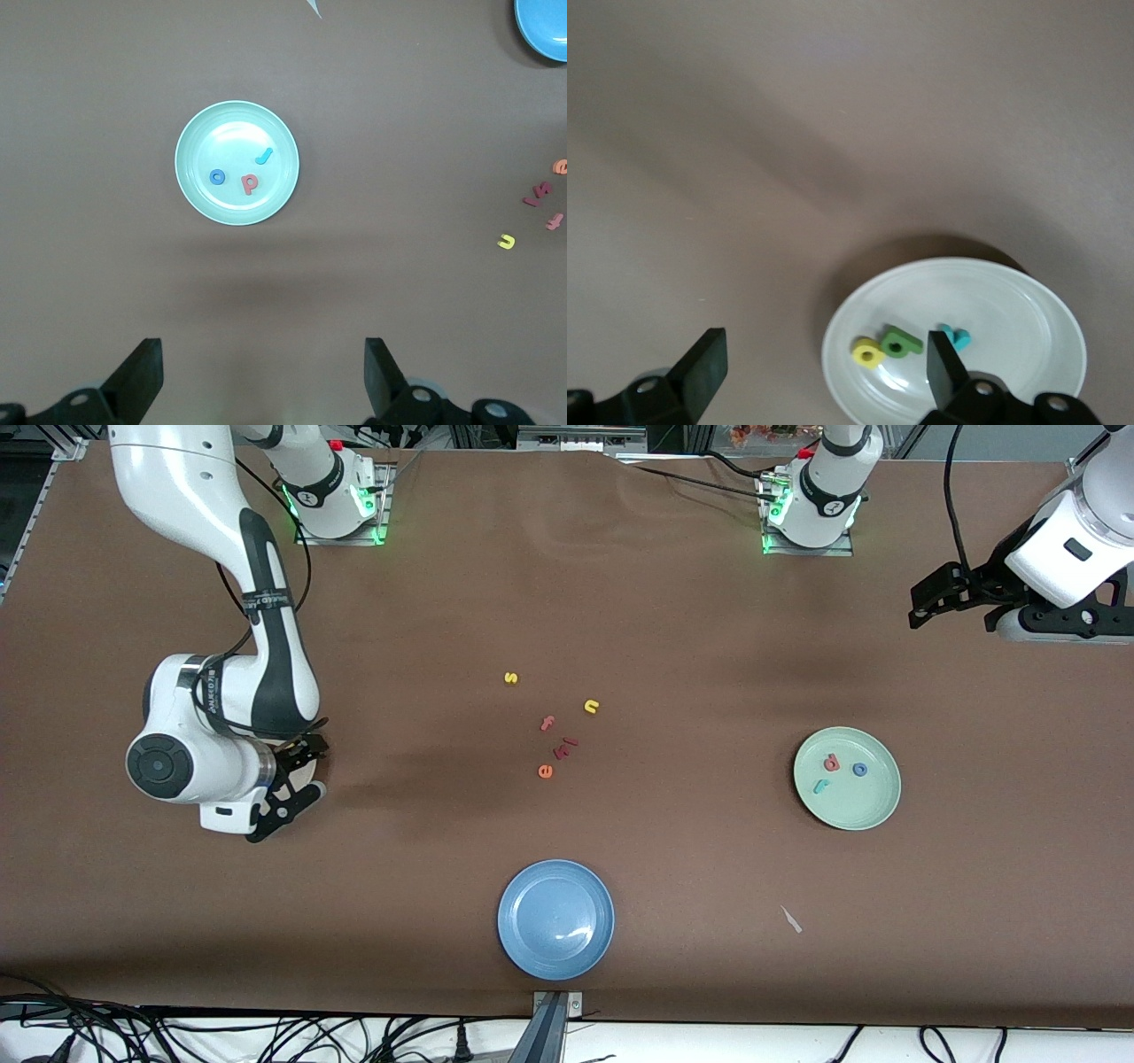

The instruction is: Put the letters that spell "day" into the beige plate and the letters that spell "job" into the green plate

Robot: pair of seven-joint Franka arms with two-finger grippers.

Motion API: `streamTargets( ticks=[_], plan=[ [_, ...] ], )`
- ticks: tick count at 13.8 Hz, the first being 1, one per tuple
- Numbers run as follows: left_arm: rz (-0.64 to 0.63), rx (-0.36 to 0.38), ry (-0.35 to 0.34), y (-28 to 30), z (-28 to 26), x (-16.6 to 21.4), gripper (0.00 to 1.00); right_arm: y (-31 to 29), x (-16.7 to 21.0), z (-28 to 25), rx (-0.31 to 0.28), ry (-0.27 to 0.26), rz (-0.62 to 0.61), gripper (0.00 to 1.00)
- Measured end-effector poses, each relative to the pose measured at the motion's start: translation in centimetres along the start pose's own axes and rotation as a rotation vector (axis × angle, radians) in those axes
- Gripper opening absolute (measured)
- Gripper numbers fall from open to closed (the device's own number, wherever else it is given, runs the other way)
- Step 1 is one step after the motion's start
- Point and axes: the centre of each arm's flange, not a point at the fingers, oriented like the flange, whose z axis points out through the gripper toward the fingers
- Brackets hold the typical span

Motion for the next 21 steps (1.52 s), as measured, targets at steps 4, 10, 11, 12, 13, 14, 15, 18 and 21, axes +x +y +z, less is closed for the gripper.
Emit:
streamTargets(
  ticks=[4, 10, 11, 12, 13, 14, 15, 18, 21],
  plan=[
    [-0.002, 0.001, -0.014, -0.2, 0.1, -0.1, 1.00, -4.2, 1.5, -3.0, 0.022, 0.013, 0.162, 1.00],
    [0.067, 0.005, -0.015, -0.4, 0.1, -0.1, 1.00, -10.5, -5.2, -14.6, -0.083, 0.133, 0.277, 1.00],
    [0.071, 0.005, -0.014, -0.4, 0.1, -0.1, 1.00, -10.5, -7.7, -16.9, -0.087, 0.165, 0.293, 1.00],
    [0.072, 0.005, -0.014, -0.4, 0.1, -0.1, 1.00, -10.4, -10.3, -18.8, -0.093, 0.178, 0.314, 1.00],
    [0.072, 0.005, -0.014, -0.4, 0.1, -0.1, 1.00, -10.4, -12.5, -20.2, -0.095, 0.173, 0.334, 1.00],
    [0.073, 0.005, -0.014, -0.4, 0.1, -0.1, 1.00, -10.2, -14.3, -21.1, -0.094, 0.157, 0.354, 1.00],
    [0.073, 0.005, -0.014, -0.4, 0.1, -0.1, 1.00, -9.5, -16.0, -21.5, -0.085, 0.133, 0.381, 1.00],
    [0.075, 0.005, -0.013, -0.4, 0.0, -0.1, 1.00, -5.2, -19.3, -21.3, -0.055, 0.107, 0.467, 1.00],
    [0.079, 0.005, -0.011, -0.2, -0.1, -0.1, 1.00, -2.5, -21.2, -21.1, -0.034, 0.110, 0.514, 1.00]
  ],
)
